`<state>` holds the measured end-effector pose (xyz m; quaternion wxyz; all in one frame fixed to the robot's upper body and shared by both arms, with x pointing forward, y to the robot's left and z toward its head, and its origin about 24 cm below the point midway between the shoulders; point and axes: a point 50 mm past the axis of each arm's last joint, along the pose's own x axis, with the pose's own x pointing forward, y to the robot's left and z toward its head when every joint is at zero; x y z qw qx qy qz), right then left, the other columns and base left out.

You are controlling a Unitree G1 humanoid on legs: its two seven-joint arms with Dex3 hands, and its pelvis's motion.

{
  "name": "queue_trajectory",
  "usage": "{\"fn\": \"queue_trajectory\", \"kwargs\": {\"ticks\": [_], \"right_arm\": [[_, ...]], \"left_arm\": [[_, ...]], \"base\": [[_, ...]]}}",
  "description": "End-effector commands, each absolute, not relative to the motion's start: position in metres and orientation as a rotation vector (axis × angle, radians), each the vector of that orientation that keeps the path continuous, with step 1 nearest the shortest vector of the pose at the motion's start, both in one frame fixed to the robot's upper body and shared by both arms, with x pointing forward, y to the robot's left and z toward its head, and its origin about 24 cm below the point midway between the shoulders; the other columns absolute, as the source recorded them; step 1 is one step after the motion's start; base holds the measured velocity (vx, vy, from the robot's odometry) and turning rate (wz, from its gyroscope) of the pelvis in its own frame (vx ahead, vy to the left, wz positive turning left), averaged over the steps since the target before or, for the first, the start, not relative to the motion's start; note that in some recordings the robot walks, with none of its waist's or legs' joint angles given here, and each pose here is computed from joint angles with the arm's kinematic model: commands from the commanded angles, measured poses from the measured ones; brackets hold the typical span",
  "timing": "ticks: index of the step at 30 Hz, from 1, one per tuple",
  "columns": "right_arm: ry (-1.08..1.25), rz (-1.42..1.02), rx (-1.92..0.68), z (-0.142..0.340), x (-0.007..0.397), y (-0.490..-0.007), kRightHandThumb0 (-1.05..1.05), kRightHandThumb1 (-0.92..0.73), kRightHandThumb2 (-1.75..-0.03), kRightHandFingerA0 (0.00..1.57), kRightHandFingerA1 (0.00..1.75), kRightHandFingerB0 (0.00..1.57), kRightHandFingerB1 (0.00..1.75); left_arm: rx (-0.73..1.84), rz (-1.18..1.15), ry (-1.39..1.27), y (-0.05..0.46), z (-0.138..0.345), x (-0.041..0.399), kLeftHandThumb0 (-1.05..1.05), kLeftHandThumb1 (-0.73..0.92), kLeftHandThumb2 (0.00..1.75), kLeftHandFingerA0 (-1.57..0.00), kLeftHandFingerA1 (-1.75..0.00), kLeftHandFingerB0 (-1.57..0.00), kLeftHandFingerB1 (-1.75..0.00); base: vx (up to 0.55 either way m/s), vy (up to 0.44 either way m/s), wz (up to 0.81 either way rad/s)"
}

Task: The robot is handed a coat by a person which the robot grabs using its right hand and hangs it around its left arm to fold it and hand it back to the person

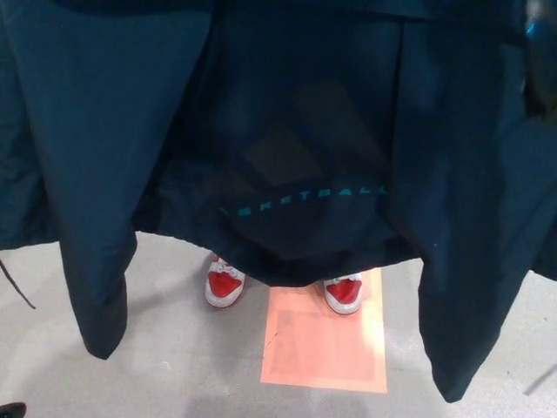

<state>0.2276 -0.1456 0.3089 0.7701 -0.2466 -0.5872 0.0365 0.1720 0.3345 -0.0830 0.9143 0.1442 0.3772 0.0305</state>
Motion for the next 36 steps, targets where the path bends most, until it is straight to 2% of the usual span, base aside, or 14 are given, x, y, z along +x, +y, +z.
{"fn": "queue_trajectory", "kwargs": {"ticks": [1, 4, 15, 16, 17, 19, 20, 21, 22, 23, 26, 30, 31, 36], "right_arm": [[-0.998, 0.255, -0.888, 0.338, 0.260, -0.126, -0.88, -0.74, -1.07, 0.01, 0.22, 0.01, 0.16], [-0.908, 0.306, -0.931, 0.336, 0.277, -0.123, -0.88, -0.75, -1.08, 0.00, 0.20, 0.00, 0.14], [-0.293, 0.544, -1.207, 0.301, 0.369, -0.093, -0.88, -0.72, -1.06, 0.00, 0.20, 0.00, 0.14], [-0.263, 0.554, -1.224, 0.299, 0.373, -0.091, -0.89, -0.71, -1.07, 0.00, 0.19, 0.00, 0.13], [-0.215, 0.573, -1.261, 0.296, 0.377, -0.089, -0.92, -0.71, -1.08, 0.00, 0.17, 0.00, 0.12], [-0.169, 0.591, -1.301, 0.294, 0.382, -0.088, -0.92, -0.71, -1.08, 0.00, 0.17, 0.00, 0.12], [-0.124, 0.603, -1.308, 0.294, 0.387, -0.087, -0.92, -0.67, -1.05, 0.00, 0.14, 0.00, 0.11], [-0.098, 0.610, -1.308, 0.295, 0.390, -0.086, -0.92, -0.67, -1.05, 0.00, 0.14, 0.00, 0.11], [-0.065, 0.621, -1.305, 0.297, 0.392, -0.085, -0.92, -0.66, -1.05, 0.00, 0.12, 0.00, 0.10], [-0.022, 0.639, -1.314, 0.300, 0.394, -0.084, -0.95, -0.66, -1.04, 0.00, 0.08, 0.00, 0.06], [0.101, 0.725, -1.282, 0.307, 0.398, -0.083, -1.01, -0.67, -1.02, 0.00, 0.04, 0.00, 0.00], [0.173, 0.781, -1.318, 0.314, 0.398, -0.081, -1.01, -0.69, -1.03, 0.00, 0.04, 0.00, 0.00], [0.192, 0.774, -1.370, 0.316, 0.398, -0.080, -1.03, -0.72, -1.04, 0.00, 0.03, 0.00, 0.00], [0.269, 0.718, -1.573, 0.316, 0.402, -0.077, -1.00, -0.65, -1.02, 0.00, 0.04, 0.00, 0.00]], "left_arm": [[0.268, 0.048, 0.738, 0.337, -0.081, 0.166, -0.35, 0.57, 1.13, 0.00, -0.47, 0.00, -0.48], [0.277, 0.038, 0.751, 0.337, -0.082, 0.165, -0.78, 0.78, 1.10, -0.16, -0.48, 0.00, -0.38], [0.236, 0.064, 0.746, 0.337, -0.084, 0.162, -0.34, 0.60, 1.14, 0.00, -0.48, 0.00, -0.47], [0.226, 0.069, 0.750, 0.337, -0.084, 0.162, -0.69, 0.92, 0.71, -0.13, -0.32, -0.13, -0.31], [0.210, 0.074, 0.753, 0.337, -0.084, 0.162, -0.84, 0.81, 1.05, -0.07, -0.42, 0.00, -0.38], [0.205, 0.073, 0.754, 0.337, -0.084, 0.163, -0.84, 0.81, 1.05, -0.07, -0.42, 0.00, -0.38], [0.209, 0.072, 0.749, 0.337, -0.083, 0.164, -0.34, 0.60, 1.14, 0.00, -0.48, 0.00, -0.48], [0.207, 0.073, 0.745, 0.337, -0.083, 0.164, -0.34, 0.60, 1.14, 0.00, -0.48, 0.00, -0.48], [0.206, 0.068, 0.744, 0.337, -0.083, 0.164, -0.84, 0.80, 1.04, -0.07, -0.42, -0.02, -0.39], [0.213, 0.062, 0.741, 0.336, -0.083, 0.164, -0.34, 0.61, 1.14, 0.00, -0.48, 0.00, -0.48], [0.204, 0.063, 0.736, 0.336, -0.083, 0.163, -0.70, 0.76, 1.06, -0.04, -0.42, -0.04, -0.41], [0.212, 0.058, 0.746, 0.337, -0.084, 0.161, -0.34, 0.59, 1.14, 0.00, -0.48, 0.00, -0.47], [0.208, 0.054, 0.743, 0.337, -0.084, 0.160, -0.77, 0.79, 1.06, -0.04, -0.40, -0.03, -0.38], [0.221, 0.050, 0.751, 0.337, -0.085, 0.156, -0.70, 0.76, 1.06, -0.06, -0.44, -0.02, -0.37]], "base": [[0.00, 0.000, 0.00], [0.00, 0.000, 0.00], [0.00, 0.000, 0.00], [0.00, 0.000, 0.00], [0.00, 0.000, 0.00], [0.00, 0.000, 0.00], [0.00, 0.000, 0.00], [0.00, 0.000, 0.00], [0.00, 0.000, 0.00], [0.00, 0.000, 0.00], [0.00, 0.000, 0.00], [0.00, 0.000, 0.00], [0.00, 0.000, 0.00], [0.00, 0.000, 0.00]]}}
